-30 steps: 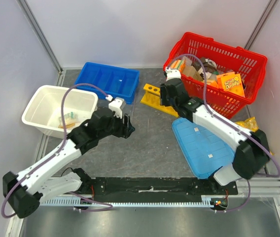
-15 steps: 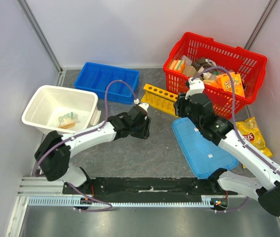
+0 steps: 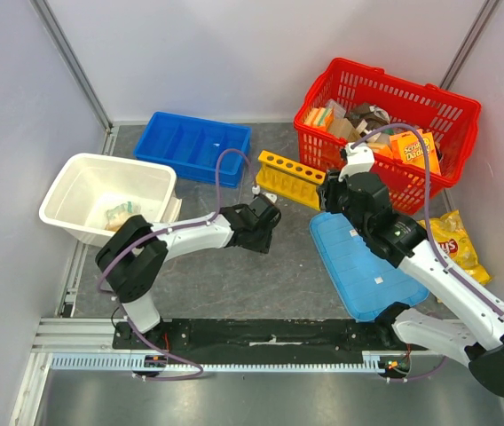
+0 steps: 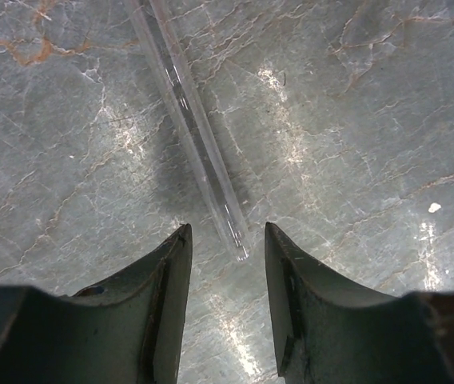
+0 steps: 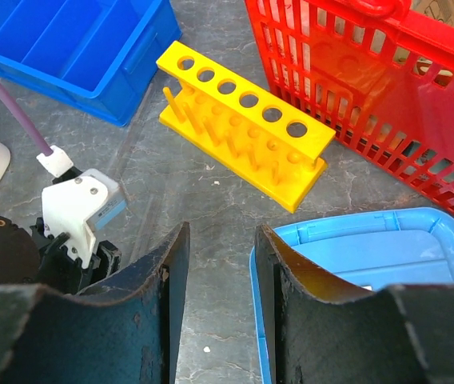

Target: Organize the chemistry lab equipment

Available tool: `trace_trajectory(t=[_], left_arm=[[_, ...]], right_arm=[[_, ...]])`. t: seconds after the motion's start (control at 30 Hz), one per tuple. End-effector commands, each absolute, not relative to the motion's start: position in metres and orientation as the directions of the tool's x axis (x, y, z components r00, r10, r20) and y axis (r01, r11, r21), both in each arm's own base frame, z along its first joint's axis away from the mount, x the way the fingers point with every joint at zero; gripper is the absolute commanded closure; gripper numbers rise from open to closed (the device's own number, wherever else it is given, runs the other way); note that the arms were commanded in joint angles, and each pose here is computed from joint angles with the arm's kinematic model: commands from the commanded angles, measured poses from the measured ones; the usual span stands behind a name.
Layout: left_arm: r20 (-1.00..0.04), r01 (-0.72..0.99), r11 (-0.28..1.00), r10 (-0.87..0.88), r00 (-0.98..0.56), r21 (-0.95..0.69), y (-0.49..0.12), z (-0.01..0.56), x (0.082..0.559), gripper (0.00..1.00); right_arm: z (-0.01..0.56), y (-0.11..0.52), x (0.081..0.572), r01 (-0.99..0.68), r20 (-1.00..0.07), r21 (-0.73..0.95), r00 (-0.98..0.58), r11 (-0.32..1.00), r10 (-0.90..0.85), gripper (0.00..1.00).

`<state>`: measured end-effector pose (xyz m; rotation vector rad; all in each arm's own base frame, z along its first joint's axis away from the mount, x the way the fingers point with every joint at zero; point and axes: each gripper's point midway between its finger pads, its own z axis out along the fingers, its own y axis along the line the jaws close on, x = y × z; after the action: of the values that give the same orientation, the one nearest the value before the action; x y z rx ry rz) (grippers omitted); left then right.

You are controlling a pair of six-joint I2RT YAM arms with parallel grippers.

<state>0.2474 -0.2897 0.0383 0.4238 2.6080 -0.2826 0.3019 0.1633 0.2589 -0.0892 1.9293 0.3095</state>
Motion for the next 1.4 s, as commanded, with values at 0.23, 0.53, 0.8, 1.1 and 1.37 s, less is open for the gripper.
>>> trace_trajectory(t=[0.23,0.53,0.8,1.1,1.37], left_arm=[[-0.470,0.351,0.936,0.299,-0.830,-0.026,-0.287,0.018,0.251,0.62],[-0.455,0.372,0.928,0.323,-0.830,-0.018,-0.280,0.015,0.241,0.85],[-0.537,0.385,0.909,0.245,-0.807,-0.163,-0.286,0.042,0.229,0.89],[-0.639,0.403,0.867,0.136,-0.757,-0.293,-0.283,0.082,0.217,0.91],[-0.712,0.457,0.831,0.110,-0.693,-0.317,-0.277,0.103,0.213,0.91]], right_arm=[[0.261,0.159,0.304,-0.173,-0.927,0.185,-0.357,0.967,0.114,0.54],[0.241,0.186,0.298,-0.245,-0.887,0.288,-0.433,0.926,0.162,0.52],[0.215,0.223,0.310,-0.324,-0.819,0.353,-0.560,0.878,0.123,0.48],[0.194,0.268,0.304,-0.379,-0.682,0.557,-0.717,0.739,0.146,0.44],[0.197,0.282,0.307,-0.381,-0.617,0.662,-0.765,0.645,0.182,0.39]])
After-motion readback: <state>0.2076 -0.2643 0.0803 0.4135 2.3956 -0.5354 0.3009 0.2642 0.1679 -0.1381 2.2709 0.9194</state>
